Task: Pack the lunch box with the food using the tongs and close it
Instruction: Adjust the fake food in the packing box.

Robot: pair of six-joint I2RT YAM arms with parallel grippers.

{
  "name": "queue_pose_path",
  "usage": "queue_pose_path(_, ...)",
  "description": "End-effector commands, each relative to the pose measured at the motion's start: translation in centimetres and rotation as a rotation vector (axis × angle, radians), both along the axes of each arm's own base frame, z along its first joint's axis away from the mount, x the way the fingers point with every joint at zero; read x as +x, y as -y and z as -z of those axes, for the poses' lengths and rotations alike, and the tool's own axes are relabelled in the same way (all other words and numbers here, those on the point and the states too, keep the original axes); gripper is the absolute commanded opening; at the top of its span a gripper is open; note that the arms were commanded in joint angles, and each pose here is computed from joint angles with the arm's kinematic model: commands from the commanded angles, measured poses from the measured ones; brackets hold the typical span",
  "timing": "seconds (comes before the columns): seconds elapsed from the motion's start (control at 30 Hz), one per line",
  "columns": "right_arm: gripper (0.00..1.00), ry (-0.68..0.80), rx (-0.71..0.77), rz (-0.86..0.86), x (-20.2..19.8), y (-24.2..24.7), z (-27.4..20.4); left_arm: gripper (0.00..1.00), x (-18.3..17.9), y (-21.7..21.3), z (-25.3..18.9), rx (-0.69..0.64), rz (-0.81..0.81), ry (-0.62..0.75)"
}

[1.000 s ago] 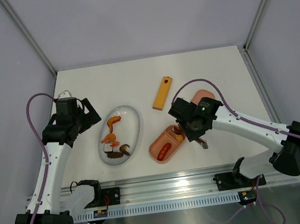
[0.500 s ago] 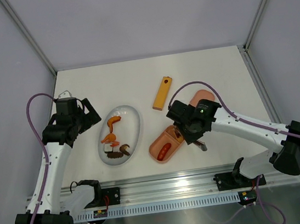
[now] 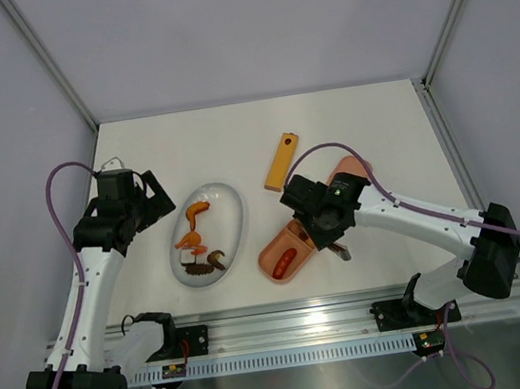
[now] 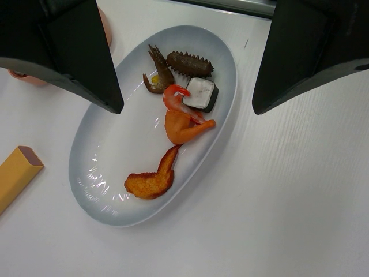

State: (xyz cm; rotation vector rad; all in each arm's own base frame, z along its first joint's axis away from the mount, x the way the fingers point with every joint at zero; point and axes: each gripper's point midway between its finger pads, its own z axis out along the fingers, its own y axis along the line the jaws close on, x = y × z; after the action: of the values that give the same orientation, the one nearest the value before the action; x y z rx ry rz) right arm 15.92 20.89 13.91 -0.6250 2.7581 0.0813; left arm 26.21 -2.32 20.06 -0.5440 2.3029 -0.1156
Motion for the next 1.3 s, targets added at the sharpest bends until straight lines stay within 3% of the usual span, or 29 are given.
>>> queue_pose_path(0.0, 0.11, 0.065, 0.051, -0.018, 1.3, -1.7, -1.8, 0.99, 0.7, 0.0, -1.3, -0.009, -0.004, 0.06)
queue_pose_path(0.4, 0.27, 0.168, 0.012, 0.07, 2.5, 0.3, -3.7, 0.99, 1.1, 0.3, -1.3, -0.02, 0.004, 0.062)
queue_pose_path(0.83, 0.22, 0.037, 0.008, 0.027, -0.3, 0.7, -1.8, 0.99, 1.0, 0.2, -1.1, -0.02, 0.003, 0.057)
queue_pose_path(1.27, 0.22, -0.011, -0.003, -0.01, -0.2, -0.5, 0.3, 0.99, 0.8, 0.1, -1.0, -0.014, 0.0, 0.055)
